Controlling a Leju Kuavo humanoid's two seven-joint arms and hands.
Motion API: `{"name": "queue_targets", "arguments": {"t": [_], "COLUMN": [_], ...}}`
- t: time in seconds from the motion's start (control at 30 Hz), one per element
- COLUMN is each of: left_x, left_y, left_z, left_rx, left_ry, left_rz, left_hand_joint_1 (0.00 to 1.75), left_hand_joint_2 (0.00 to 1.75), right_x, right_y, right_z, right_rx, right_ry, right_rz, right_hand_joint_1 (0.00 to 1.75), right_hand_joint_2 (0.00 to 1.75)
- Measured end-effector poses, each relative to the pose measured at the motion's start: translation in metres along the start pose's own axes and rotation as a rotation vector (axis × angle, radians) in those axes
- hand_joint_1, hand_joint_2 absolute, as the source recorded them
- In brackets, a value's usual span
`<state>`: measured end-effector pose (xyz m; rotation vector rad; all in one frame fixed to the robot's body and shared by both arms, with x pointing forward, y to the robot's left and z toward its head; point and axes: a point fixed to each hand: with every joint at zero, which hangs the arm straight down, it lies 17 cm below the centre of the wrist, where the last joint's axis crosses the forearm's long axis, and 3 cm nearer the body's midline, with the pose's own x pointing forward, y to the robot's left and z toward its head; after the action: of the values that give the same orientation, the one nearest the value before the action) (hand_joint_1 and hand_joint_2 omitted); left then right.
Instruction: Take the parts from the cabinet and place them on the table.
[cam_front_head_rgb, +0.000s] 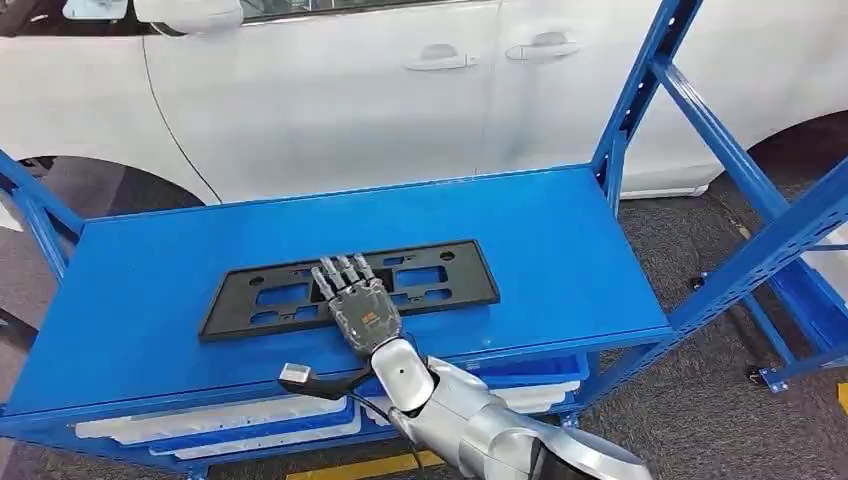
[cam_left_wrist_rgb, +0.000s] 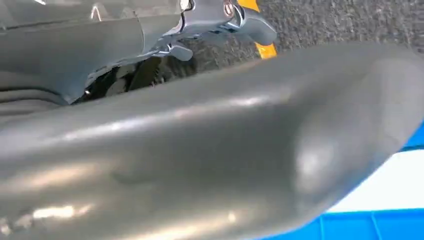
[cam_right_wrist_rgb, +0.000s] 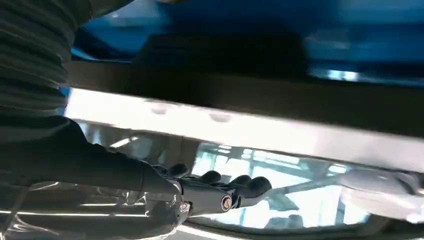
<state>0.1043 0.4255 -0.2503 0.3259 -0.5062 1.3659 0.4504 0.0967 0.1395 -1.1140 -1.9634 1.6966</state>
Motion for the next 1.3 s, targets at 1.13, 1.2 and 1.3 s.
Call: {"name": "queue_targets", "arguments": {"t": [1.13, 1.2, 1.3], "left_x": [0.009, 0.013, 0.021], "left_y": [-0.006, -0.008, -0.013], "left_z": [0.001, 0.002, 0.004], "left_rx": [-0.026, -0.033, -0.054], "left_ry": [-0.057, -0.078, -0.125], "left_rz": [0.007, 0.007, 0.008], "left_hand_joint_1": [0.00, 0.00, 0.00], "left_hand_joint_2": [0.00, 0.00, 1.75], "right_x": [-0.028, -0.031, -0.035], "right_y": [0.005, 0.004, 0.002], "right_z": [-0.005, -0.006, -0.007], "right_rx": [0.040, 0.037, 0.028], "right_ry": [0.059, 0.067, 0.076], "right_rz": [0.054, 0.051, 0.046], "right_hand_joint_1": [1.75, 1.75, 1.75], "right_hand_joint_2": [1.75, 1.75, 1.75]}}
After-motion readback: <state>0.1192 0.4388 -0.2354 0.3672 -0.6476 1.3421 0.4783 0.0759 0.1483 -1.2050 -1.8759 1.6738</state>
